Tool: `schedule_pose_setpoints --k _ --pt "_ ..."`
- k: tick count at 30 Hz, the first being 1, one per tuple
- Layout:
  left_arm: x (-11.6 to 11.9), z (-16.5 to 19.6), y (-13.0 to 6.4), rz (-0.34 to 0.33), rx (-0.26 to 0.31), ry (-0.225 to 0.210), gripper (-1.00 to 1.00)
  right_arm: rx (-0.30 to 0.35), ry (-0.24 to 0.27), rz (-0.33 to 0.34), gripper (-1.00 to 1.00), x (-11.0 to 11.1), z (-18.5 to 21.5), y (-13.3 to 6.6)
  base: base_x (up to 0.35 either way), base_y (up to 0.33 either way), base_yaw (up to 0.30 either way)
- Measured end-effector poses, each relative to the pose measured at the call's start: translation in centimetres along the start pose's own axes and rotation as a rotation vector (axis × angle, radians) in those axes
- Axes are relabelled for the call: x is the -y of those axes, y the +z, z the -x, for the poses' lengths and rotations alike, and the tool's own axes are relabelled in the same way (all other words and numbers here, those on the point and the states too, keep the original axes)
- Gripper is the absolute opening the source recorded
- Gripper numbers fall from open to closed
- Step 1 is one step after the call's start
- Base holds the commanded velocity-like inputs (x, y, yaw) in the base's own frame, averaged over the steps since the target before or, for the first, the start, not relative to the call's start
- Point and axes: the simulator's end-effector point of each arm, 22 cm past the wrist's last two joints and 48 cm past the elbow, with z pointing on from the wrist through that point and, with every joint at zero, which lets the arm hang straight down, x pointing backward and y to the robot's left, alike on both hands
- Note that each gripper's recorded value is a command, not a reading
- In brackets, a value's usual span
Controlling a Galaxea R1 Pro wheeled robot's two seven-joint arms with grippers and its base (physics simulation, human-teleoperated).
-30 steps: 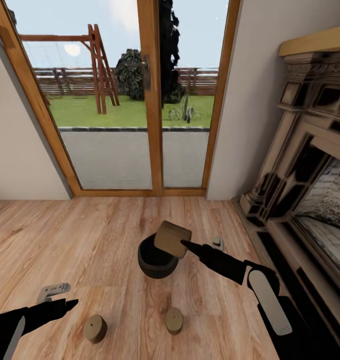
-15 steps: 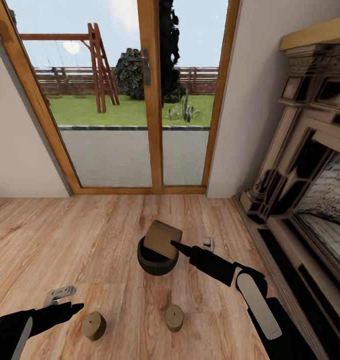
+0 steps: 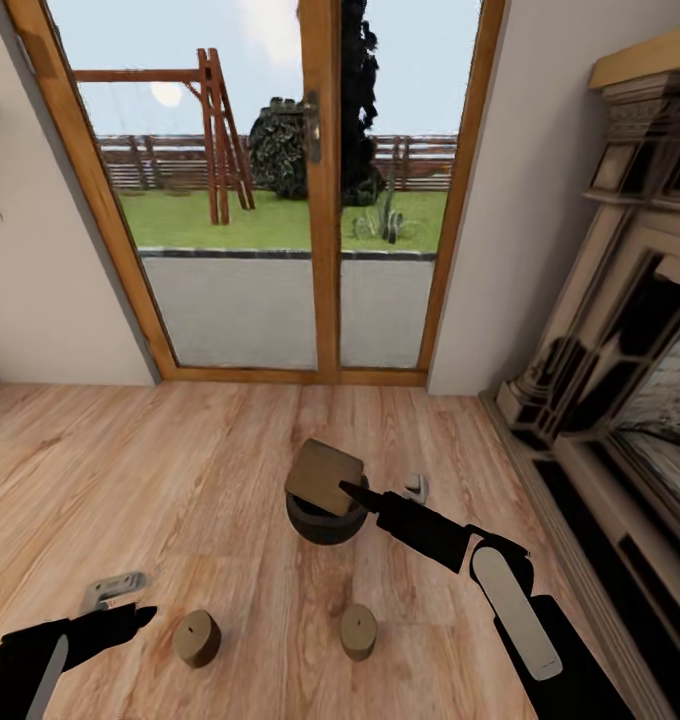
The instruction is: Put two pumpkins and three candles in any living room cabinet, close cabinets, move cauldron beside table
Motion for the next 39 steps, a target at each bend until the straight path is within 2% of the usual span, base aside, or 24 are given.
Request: schedule_pose_setpoints --k 1,3,7,15,19,22,24,28,39 --pt "-0.5 0.0 0.2 0.03 0.009 -0.001 1.0 0.0 0.0 0.0 -1.0 0.1 -0.2 0.0 0.0 0.0 0.215" --pt "-0.3 -0.4 0.7 0.039 0.012 -0.003 1.0 0.0 -0.002 0.001 -1.0 0.4 -0.4 0.0 0.0 0.0 0.223" --pt "0.7 -1.4 1.6 0.037 0.011 -0.001 1.0 0.001 -0.006 0.002 -1.0 1.0 -0.9 -0.1 0.0 0.0 0.236" --pt "1.0 -3.4 3.5 0.032 0.0 -0.003 1.0 0.003 -0.012 0.005 -1.0 2.0 -2.0 -0.2 0.0 0.0 0.24" --pt "2.4 -4.2 4.9 0.008 0.035 -0.004 1.0 0.004 -0.016 0.006 -1.0 2.5 -2.5 -0.2 0.0 0.0 0.241" --pt "5.0 -5.3 5.9 -0.03 0.028 0.044 1.0 0.004 -0.019 0.006 -1.0 2.9 -2.9 -0.3 0.0 0.0 0.235" --pt "5.8 -5.8 6.3 -0.043 0.026 0.065 1.0 0.005 -0.021 0.007 -1.0 3.2 -3.2 -0.4 0.0 0.0 0.128" --pt "6.8 -6.0 6.5 -0.057 0.024 0.086 1.0 0.006 -0.017 0.015 -1.0 3.1 -3.3 -0.4 0.0 0.0 -0.101" --pt "7.1 -5.5 6.1 -0.065 0.038 0.089 1.0 0.009 -0.027 0.018 -1.0 2.6 -3.1 -0.5 0.0 0.0 -0.216"
